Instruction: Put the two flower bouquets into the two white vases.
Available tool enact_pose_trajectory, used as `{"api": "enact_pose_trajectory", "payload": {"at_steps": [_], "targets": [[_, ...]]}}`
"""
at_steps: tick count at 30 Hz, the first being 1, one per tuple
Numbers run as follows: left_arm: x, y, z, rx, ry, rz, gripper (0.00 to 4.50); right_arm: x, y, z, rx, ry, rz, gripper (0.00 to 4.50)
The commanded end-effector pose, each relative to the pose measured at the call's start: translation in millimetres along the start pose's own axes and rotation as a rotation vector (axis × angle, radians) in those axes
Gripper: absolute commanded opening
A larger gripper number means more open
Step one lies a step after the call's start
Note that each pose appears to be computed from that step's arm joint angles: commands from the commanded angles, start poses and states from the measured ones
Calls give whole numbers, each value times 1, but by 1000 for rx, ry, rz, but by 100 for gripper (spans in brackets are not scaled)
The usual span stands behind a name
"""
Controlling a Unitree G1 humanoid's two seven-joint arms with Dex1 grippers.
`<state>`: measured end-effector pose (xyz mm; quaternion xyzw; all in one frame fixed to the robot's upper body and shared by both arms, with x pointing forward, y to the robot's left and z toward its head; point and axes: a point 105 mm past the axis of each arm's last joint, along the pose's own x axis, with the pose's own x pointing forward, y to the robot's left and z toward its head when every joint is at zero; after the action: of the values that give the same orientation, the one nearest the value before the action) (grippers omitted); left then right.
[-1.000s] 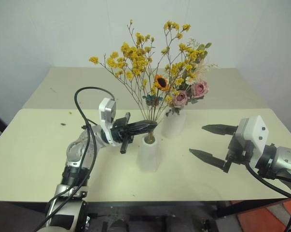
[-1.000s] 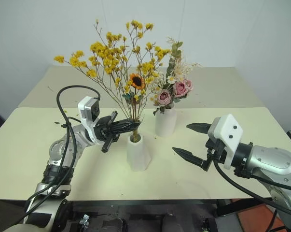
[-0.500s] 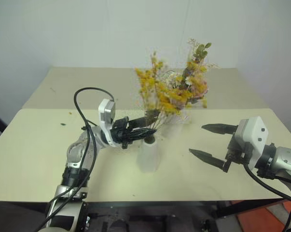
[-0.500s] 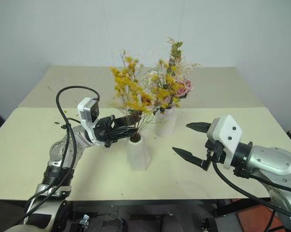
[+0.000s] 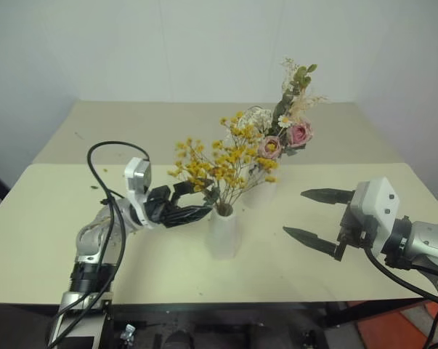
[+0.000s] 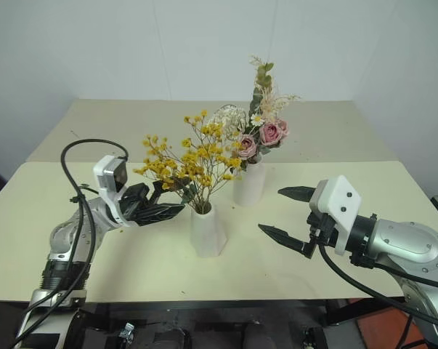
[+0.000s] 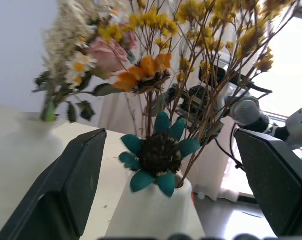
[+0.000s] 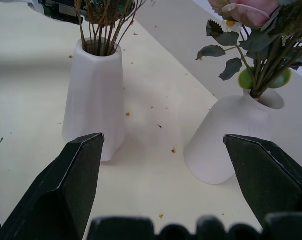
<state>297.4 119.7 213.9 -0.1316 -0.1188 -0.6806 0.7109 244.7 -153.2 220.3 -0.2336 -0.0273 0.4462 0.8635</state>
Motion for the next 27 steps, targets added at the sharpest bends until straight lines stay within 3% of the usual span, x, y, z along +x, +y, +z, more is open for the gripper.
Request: {"api": "enact_pose_trajectory", "payload": {"at_steps": [1,15,21,27], "targets": [[-7,-7,39,123,-57,35,445,-11,-6,8,-49,-9,-30,450],[-58,-18,66,353,229,261,445,-65,-14,1,-42,81,-28,450],[-61,-12,69,390,247,315,445,-86,-27,11,-60,90,-28,450],[-62,-14,66,419,272,344,445,-84,-33,8,-7,109,-59,450]]}}
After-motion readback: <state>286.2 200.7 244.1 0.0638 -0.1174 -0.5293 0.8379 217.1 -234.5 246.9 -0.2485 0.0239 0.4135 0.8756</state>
